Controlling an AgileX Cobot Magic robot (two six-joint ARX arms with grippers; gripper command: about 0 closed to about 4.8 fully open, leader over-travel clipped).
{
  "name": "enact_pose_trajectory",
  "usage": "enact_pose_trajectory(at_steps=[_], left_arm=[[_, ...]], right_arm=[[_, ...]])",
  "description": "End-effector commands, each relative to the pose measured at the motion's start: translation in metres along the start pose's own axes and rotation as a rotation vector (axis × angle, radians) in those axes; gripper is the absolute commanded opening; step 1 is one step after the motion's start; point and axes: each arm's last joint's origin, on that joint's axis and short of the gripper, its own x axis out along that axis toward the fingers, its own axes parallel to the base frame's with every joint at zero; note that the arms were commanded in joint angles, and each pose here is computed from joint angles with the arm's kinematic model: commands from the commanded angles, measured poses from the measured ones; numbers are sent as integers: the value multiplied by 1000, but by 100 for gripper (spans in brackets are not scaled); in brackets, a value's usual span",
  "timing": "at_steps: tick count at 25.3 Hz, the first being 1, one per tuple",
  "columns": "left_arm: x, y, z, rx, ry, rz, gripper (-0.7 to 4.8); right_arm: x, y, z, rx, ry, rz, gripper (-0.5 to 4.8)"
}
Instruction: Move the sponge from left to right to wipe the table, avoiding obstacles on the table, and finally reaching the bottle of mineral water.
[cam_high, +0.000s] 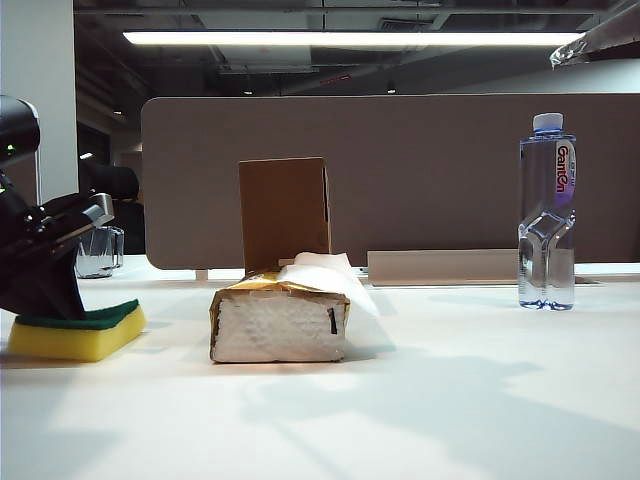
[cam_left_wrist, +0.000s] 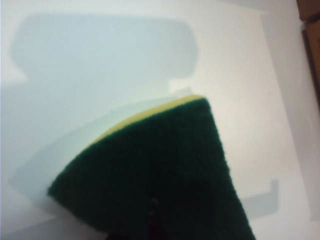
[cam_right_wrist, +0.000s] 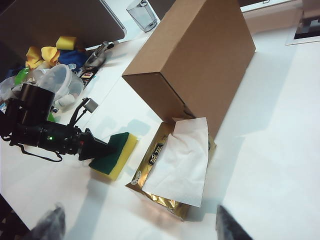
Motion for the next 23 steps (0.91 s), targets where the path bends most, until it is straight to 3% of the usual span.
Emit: enact_pose_trajectory(at_steps=[1, 9, 23], left_arm=[[8, -3, -26, -62, 109, -34, -6], [2, -22, -51, -41, 99, -41, -6], [-23, -47, -104, -71, 80, -82, -6]], right_arm=[[-1, 2, 3, -11, -18, 6, 386], [-1, 2, 3, -11, -18, 6, 386], [-1, 2, 3, -12, -16, 10, 387]])
